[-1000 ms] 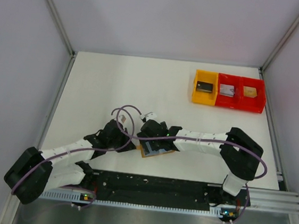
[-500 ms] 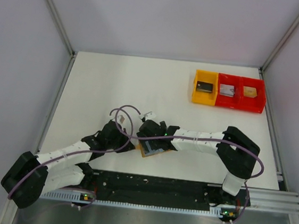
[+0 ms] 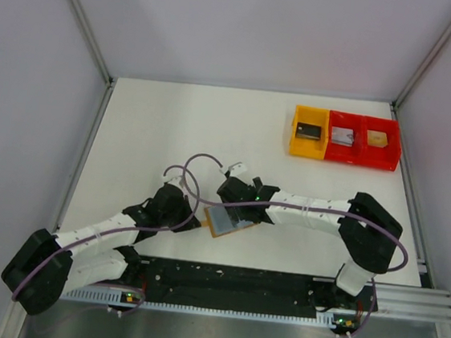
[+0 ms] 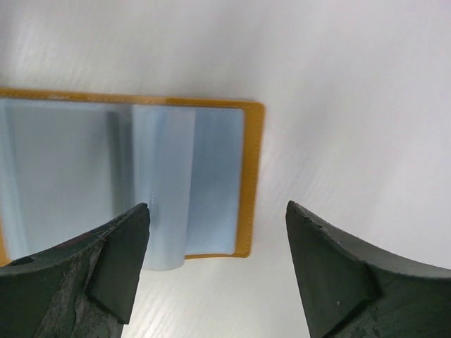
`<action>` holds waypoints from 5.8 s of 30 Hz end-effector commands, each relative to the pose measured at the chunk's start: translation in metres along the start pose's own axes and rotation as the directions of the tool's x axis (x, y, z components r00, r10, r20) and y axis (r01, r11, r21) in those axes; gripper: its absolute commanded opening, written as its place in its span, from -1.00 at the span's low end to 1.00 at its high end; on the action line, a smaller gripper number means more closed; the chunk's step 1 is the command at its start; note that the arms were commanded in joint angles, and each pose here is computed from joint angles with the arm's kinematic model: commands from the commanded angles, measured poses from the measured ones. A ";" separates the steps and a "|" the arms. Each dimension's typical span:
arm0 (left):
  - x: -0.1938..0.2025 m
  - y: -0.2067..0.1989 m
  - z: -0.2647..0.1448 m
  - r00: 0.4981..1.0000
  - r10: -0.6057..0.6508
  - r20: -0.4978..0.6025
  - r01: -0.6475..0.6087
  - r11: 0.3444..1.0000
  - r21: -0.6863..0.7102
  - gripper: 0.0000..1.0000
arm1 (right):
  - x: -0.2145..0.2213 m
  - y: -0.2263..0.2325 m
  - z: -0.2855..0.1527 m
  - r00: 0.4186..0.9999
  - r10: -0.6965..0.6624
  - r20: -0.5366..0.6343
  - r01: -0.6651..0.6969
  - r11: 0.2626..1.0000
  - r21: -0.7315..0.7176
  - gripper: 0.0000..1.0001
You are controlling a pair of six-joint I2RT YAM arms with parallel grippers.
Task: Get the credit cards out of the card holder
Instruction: Remove the credit card from the card holder.
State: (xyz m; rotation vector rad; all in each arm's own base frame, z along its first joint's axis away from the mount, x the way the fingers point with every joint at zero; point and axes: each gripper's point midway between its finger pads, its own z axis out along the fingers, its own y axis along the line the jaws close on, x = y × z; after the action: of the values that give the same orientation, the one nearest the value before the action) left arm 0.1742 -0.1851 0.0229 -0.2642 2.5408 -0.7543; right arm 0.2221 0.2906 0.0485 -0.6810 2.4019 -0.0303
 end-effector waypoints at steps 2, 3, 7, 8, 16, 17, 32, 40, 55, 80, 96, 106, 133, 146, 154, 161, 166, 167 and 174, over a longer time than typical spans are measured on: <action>0.000 0.004 0.001 1.000 0.013 0.009 -0.013 1.000 -0.005 -1.00 | -0.012 -0.051 -0.013 0.995 0.088 0.052 -0.095 0.984 0.150 0.54; 0.001 0.003 0.001 1.000 0.016 0.009 -0.016 1.000 -0.004 -1.00 | -0.015 -0.051 -0.017 0.993 0.097 0.061 -0.104 0.985 0.141 0.55; 0.000 0.001 0.000 1.000 0.014 0.008 -0.014 1.000 0.007 -1.00 | -0.031 -0.023 -0.028 0.994 0.062 0.095 -0.066 0.997 0.038 0.68; 0.000 0.000 0.000 1.000 0.015 0.007 -0.015 1.000 0.010 -1.00 | -0.035 -0.013 -0.031 0.993 0.041 0.111 -0.043 0.999 0.011 0.71; -0.001 -0.002 -0.001 1.000 0.013 0.013 -0.013 1.000 0.018 -1.00 | -0.049 0.053 -0.031 0.990 -0.035 0.139 0.060 0.982 -0.182 0.88; -0.001 -0.002 -0.001 1.000 0.012 0.011 -0.012 1.000 0.020 -1.00 | -0.049 0.057 -0.029 0.990 -0.045 0.137 0.070 0.980 -0.185 0.90; -0.002 -0.004 -0.002 1.000 0.015 0.015 -0.016 0.999 0.030 -1.00 | -0.024 0.076 -0.001 0.991 -0.124 0.044 0.130 0.977 -0.171 0.96; -0.001 -0.003 -0.003 1.000 0.022 0.013 -0.023 1.000 0.022 -1.00 | -0.021 0.056 0.000 0.990 -0.139 0.033 0.141 0.987 -0.074 0.91; 0.000 0.002 -0.003 0.999 0.031 0.013 -0.031 0.999 0.008 -1.00 | -0.038 0.005 -0.019 0.990 -0.115 0.084 0.107 0.990 0.089 0.80; -0.001 -0.001 -0.004 0.999 0.030 0.012 -0.030 0.999 0.021 -1.00 | -0.054 0.051 -0.032 0.986 -0.083 0.142 0.106 0.981 -0.161 0.89; 0.001 -0.001 -0.004 1.000 0.030 0.009 -0.030 0.999 0.023 -1.00 | -0.036 0.085 -0.006 0.986 -0.145 0.080 0.157 0.970 -0.187 0.91; 0.000 -0.001 -0.004 0.999 0.031 0.010 -0.031 0.999 0.022 -1.00 | -0.022 0.078 0.008 0.984 -0.171 0.044 0.176 0.976 -0.132 0.91; 0.006 0.011 -0.001 1.000 0.026 0.006 -0.026 1.000 -0.009 -1.00 | -0.030 0.082 -0.006 0.990 -0.128 0.055 0.136 0.976 -0.172 0.91; 0.004 0.010 -0.003 0.999 0.031 0.014 -0.031 0.999 -0.008 -1.00 | -0.016 0.063 0.009 0.983 -0.182 0.031 0.184 0.981 -0.067 0.91; 0.004 0.013 -0.004 0.999 0.034 0.019 -0.034 0.999 -0.020 -1.00 | -0.020 0.036 0.005 0.976 -0.215 0.028 0.213 0.975 0.062 0.91; 0.004 0.014 -0.004 0.999 0.039 0.019 -0.038 0.999 -0.029 -1.00 | -0.038 0.008 -0.017 0.974 -0.215 0.073 0.199 0.964 0.174 0.91; 0.005 0.015 -0.004 0.999 0.039 0.015 -0.039 0.999 -0.032 -1.00 | -0.054 -0.011 -0.036 0.970 -0.208 0.125 0.174 0.956 0.237 0.90; 0.005 0.015 -0.004 0.999 0.039 0.014 -0.039 0.999 -0.033 -1.00 | -0.056 -0.014 -0.038 0.969 -0.209 0.130 0.172 0.953 0.249 0.90; 0.005 0.017 -0.004 0.999 0.044 0.013 -0.043 0.998 -0.039 -1.00 | -0.051 -0.052 -0.035 0.984 -0.145 0.107 0.109 0.951 0.290 0.90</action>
State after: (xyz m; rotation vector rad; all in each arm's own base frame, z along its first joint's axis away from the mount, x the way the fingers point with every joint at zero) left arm 0.1700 -0.1781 0.0212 -0.2405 2.5269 -0.7339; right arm 0.2441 0.2993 0.1020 -0.7583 2.1737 -0.2815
